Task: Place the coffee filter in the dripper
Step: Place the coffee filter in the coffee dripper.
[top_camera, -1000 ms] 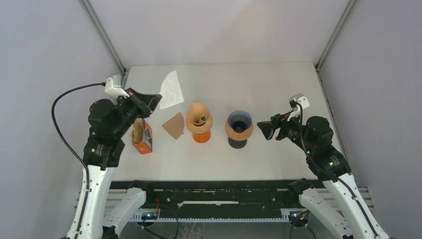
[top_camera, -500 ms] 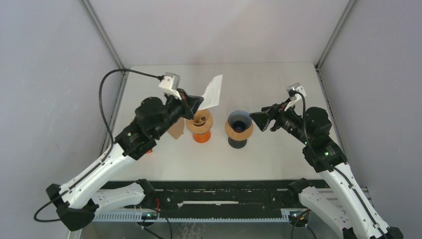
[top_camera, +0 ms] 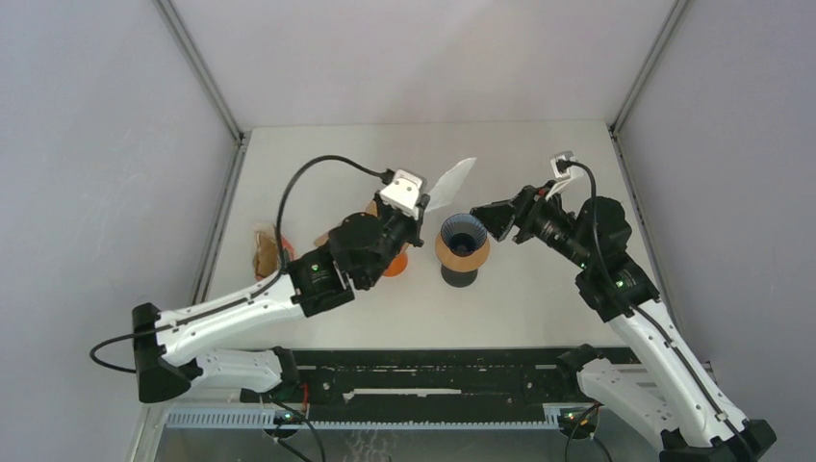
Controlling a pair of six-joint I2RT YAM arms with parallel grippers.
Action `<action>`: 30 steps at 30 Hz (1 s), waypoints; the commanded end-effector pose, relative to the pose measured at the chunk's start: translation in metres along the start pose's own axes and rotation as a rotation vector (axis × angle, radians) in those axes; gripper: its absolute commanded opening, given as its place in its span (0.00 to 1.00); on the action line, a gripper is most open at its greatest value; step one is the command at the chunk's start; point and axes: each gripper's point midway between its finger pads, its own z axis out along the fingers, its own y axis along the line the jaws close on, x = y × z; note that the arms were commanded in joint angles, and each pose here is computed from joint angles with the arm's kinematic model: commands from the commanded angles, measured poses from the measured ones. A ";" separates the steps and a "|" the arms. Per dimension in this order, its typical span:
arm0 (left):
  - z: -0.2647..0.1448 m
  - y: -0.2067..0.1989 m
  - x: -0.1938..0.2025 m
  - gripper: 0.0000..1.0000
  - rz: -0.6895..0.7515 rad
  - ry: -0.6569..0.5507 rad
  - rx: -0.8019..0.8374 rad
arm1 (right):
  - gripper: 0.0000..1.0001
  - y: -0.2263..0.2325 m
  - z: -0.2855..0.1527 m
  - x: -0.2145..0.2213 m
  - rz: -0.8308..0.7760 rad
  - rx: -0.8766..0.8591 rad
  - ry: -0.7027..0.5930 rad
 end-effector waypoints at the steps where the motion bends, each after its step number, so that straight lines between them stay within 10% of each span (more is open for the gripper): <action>1: 0.004 -0.004 -0.005 0.00 0.079 -0.038 -0.056 | 0.74 0.028 0.000 -0.028 0.045 -0.080 -0.083; 30: 0.013 -0.056 0.048 0.00 0.254 0.110 0.083 | 0.72 -0.025 -0.006 -0.008 0.062 0.217 -0.009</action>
